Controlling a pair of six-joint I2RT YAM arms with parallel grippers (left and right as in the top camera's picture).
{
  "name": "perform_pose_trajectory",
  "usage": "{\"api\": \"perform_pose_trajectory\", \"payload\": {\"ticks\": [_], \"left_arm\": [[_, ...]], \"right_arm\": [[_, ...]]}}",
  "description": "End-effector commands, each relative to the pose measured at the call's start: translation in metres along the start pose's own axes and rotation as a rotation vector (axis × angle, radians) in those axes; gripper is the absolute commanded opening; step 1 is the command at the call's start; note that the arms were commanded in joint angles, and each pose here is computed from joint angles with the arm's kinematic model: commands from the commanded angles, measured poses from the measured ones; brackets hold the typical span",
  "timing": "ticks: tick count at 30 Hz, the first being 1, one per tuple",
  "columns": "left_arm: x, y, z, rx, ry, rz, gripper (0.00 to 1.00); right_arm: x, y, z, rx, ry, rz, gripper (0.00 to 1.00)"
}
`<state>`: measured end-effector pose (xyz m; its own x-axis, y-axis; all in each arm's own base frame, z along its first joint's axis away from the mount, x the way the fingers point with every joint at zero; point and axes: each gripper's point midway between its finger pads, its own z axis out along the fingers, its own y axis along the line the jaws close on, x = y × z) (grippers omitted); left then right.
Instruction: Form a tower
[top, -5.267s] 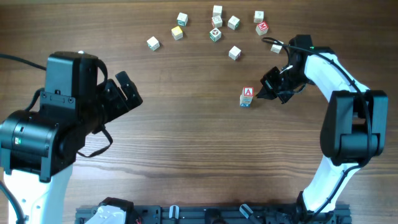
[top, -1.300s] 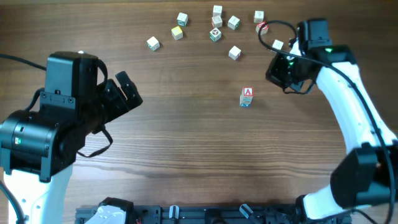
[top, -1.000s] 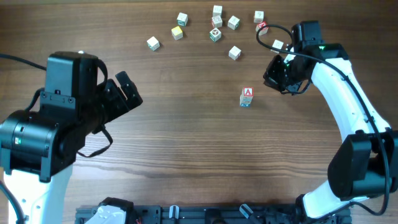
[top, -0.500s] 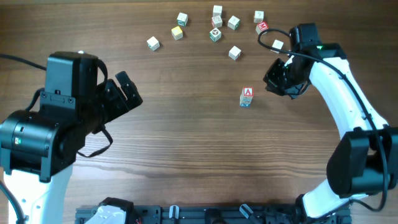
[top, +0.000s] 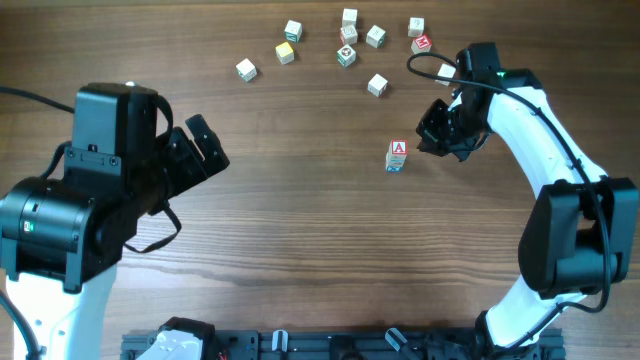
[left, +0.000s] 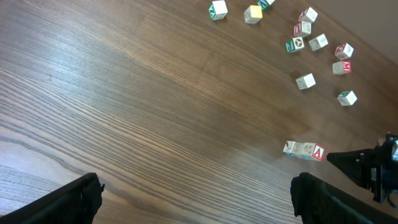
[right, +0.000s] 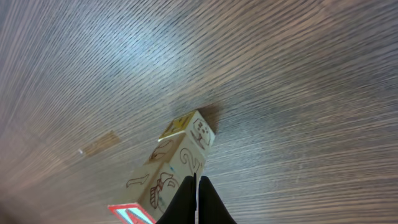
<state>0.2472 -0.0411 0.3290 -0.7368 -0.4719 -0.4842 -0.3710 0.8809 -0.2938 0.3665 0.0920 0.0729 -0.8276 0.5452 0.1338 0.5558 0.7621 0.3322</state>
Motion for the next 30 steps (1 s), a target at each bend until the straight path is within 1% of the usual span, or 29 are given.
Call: {"api": "perform_pose_trajectory", "payload": {"ticks": [1,9,14,30], "left_arm": [[-0.002,0.001,0.0,-0.006,-0.01,0.001,1.0],[-0.001,0.0,0.0,-0.006,-0.01,0.001,1.0],[-0.001,0.0,0.0,-0.006,-0.01,0.001,1.0],[-0.001,0.0,0.0,-0.006,-0.01,0.001,1.0]], "right_arm": [[0.007,0.004,0.005,-0.026,0.044,-0.008,0.04],[0.013,0.007,0.006,-0.033,0.064,-0.012,0.04],[0.01,0.007,0.006,-0.031,0.049,-0.016,0.04],[0.022,0.008,0.007,-0.03,0.092,-0.016,0.04]]}}
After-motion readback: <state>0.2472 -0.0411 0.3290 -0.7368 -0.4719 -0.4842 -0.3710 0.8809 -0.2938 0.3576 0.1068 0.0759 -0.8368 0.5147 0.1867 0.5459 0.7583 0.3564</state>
